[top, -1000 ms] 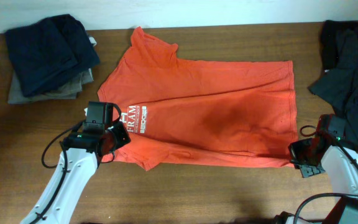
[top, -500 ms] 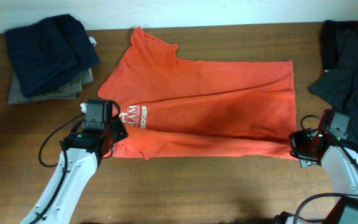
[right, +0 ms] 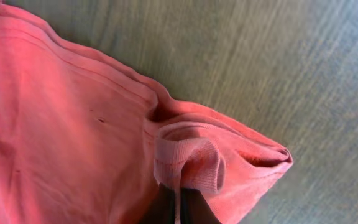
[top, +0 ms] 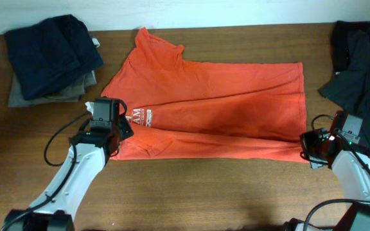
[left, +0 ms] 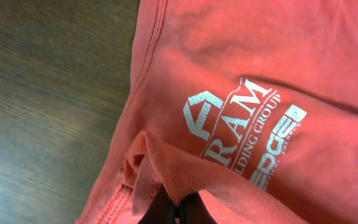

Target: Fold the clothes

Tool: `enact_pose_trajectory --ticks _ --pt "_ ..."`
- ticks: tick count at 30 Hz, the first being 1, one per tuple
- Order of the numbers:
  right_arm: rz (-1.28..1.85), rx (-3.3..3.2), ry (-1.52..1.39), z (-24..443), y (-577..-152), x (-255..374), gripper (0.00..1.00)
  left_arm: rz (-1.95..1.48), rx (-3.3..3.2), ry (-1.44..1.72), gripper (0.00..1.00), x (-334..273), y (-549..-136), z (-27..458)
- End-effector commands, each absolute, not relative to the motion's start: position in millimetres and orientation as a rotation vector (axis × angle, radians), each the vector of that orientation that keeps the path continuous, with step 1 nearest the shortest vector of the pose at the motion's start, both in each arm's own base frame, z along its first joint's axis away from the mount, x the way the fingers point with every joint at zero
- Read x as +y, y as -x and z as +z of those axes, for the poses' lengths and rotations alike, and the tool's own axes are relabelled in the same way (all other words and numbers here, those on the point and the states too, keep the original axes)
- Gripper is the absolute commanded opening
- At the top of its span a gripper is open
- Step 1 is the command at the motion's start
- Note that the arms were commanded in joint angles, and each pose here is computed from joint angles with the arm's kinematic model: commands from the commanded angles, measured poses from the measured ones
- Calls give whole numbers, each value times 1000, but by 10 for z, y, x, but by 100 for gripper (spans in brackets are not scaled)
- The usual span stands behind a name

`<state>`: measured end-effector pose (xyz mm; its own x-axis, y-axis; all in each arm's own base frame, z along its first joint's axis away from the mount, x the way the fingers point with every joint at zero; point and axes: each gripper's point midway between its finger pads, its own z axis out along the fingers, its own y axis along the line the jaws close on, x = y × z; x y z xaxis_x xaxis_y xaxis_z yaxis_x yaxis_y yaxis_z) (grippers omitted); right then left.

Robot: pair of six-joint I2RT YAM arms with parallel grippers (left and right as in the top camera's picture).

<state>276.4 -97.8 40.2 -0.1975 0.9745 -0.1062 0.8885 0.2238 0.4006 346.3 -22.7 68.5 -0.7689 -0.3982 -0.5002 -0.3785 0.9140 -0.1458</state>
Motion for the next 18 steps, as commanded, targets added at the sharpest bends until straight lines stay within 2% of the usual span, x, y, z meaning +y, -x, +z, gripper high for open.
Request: enact_pose_trajectory --ticks 1,5,7,10,11,12,15,17,18 --pt "376 2141 -1690 479 -2908 -981 8 -20 2498 557 1 -173 -3556 751" --pt "411 2160 -1579 507 -3120 -832 9 -13 2491 559 1 -160 -3566 759" --pt "409 2189 -1525 468 -3209 -724 15 -16 2485 558 1 -162 -3579 766" --pt "375 2223 -1519 379 -3203 -678 59 -18 2482 558 1 -164 -3586 771" --pt "369 2226 -1522 365 -3197 -681 67 -17 2482 558 1 -164 -3586 771" --pt "360 2226 -1525 357 -3193 -691 81 -5 2478 561 2 -145 -3587 774" --pt "316 2212 -1530 356 -3183 -753 85 85 2447 583 6 -19 -3591 801" --pt "300 2208 -1531 355 -3179 -773 88 110 2433 590 16 18 -3600 817" --pt "299 2211 -1520 367 -3191 -776 91 109 2433 588 41 15 -3602 818"
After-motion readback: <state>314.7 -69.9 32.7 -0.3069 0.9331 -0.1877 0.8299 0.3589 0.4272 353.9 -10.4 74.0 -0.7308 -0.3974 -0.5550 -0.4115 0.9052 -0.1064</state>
